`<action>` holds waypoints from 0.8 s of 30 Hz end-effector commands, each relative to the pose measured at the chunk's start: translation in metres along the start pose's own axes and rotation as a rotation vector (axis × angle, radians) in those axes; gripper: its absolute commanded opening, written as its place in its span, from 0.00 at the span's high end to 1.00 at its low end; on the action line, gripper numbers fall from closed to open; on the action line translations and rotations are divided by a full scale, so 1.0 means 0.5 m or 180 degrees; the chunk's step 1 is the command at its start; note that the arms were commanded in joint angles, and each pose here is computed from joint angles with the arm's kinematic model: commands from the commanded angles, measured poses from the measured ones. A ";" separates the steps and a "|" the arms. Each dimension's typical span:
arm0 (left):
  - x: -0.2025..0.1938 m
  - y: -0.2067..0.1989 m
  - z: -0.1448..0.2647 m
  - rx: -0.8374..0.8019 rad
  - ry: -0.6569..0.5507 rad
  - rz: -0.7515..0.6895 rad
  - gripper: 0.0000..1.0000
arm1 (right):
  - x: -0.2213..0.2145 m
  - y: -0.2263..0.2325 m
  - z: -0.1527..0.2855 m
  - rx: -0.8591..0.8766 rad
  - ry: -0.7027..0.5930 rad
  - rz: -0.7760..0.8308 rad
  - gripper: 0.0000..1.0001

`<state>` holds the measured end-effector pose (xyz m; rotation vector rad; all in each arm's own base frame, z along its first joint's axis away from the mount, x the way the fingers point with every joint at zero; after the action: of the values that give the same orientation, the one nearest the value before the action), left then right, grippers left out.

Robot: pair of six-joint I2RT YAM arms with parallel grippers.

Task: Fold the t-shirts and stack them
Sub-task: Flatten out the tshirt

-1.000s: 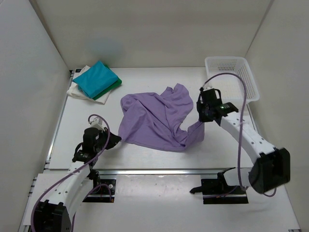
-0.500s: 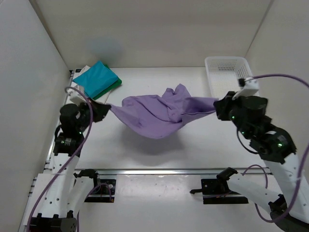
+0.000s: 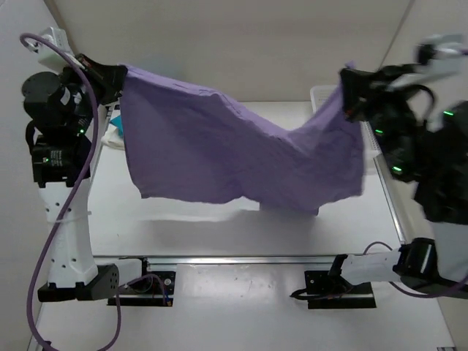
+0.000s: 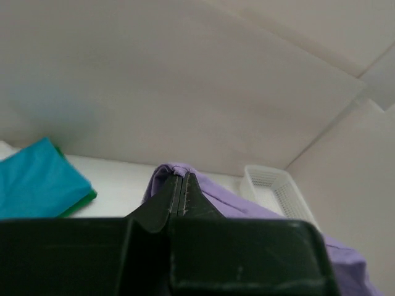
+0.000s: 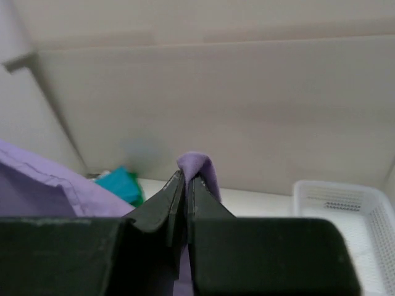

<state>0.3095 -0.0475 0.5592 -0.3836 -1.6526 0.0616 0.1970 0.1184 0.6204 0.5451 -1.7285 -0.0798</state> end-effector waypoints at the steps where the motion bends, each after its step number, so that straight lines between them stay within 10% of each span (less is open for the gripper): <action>1: -0.210 0.097 -0.049 0.0225 0.0940 0.0289 1.00 | -0.061 -0.009 -0.110 -0.0540 0.0015 0.0786 1.00; 13: -0.452 0.157 -0.178 0.0453 0.1400 0.0407 1.00 | -0.392 -0.334 -0.431 -0.0784 0.1380 0.0213 0.99; 24: -0.040 0.101 -0.219 0.0122 0.0215 0.0356 1.00 | 0.048 -0.156 -0.364 -0.0011 -0.0656 0.0438 1.00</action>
<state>0.4622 -0.0384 0.4627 -0.4057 -1.3891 0.1728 0.4723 0.0967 0.5325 0.4004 -1.5569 -0.0915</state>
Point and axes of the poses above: each gripper's point midway between its finger pads, its own z axis back along the fingers, its own y axis along the line the jaws close on, x = y × z, the point moved 2 cm from there along z, back along the fingers, and after that the axes turned 11 degrees about -z, right-handed, at the moved point
